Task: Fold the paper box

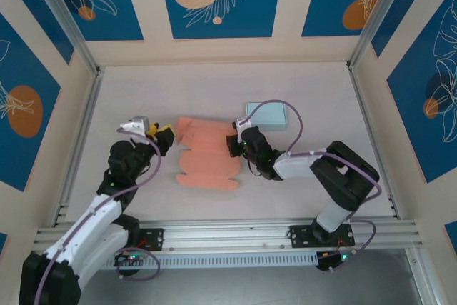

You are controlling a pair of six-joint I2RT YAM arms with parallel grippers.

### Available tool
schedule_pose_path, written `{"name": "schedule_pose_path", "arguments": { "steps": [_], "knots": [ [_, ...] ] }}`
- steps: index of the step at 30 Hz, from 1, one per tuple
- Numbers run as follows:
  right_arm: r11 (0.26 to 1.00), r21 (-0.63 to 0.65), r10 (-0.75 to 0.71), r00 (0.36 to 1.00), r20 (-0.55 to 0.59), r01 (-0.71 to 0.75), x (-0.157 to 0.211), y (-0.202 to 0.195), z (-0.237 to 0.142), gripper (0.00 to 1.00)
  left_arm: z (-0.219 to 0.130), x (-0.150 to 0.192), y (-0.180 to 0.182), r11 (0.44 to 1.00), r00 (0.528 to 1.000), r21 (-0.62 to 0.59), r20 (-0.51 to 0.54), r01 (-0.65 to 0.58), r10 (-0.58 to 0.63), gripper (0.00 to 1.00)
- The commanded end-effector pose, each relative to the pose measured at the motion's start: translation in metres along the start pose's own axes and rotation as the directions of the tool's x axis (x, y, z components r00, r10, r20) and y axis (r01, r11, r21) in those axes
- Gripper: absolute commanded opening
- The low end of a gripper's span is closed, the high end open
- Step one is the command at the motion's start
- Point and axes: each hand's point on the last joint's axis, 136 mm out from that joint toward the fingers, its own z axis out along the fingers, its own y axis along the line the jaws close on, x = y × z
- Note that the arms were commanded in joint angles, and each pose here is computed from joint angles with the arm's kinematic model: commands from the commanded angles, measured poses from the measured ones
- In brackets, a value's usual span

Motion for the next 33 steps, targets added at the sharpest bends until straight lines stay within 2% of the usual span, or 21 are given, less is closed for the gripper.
{"name": "schedule_pose_path", "arguments": {
  "steps": [1,3,7,11,15,24,33],
  "knots": [
    [0.999,-0.04,-0.005,1.0,0.017,0.006,-0.01,0.007,-0.018,0.05,0.011,-0.005,0.036,0.99,1.0,-0.144,-0.016,-0.005,0.003,0.54],
    [0.999,-0.05,-0.012,1.0,0.024,0.013,-0.013,0.009,-0.025,0.05,0.022,0.002,0.046,0.987,0.998,-0.162,-0.057,0.009,-0.018,0.54],
    [0.998,-0.06,-0.029,0.999,0.028,0.031,-0.015,0.011,-0.037,0.05,0.04,0.008,0.042,0.995,0.995,-0.098,-0.101,0.012,-0.022,0.54],
    [0.997,-0.067,-0.034,0.999,0.031,0.036,-0.014,0.012,-0.043,0.05,0.056,0.013,0.026,1.0,0.987,0.017,-0.16,-0.019,0.021,0.53],
    [0.996,-0.074,-0.035,0.999,0.04,0.038,-0.014,0.014,-0.045,0.05,0.068,0.027,0.011,0.991,0.976,0.133,-0.215,0.007,0.022,0.51],
    [0.998,-0.049,-0.031,0.997,0.069,0.035,-0.023,0.009,-0.045,0.05,0.067,0.047,-0.019,0.943,0.953,0.329,-0.298,0.058,0.045,0.49],
    [0.999,-0.031,-0.017,0.998,0.063,0.019,-0.024,0.007,-0.036,0.05,0.059,0.052,-0.037,0.907,0.944,0.408,-0.327,0.105,0.038,0.49]
  ]
}}
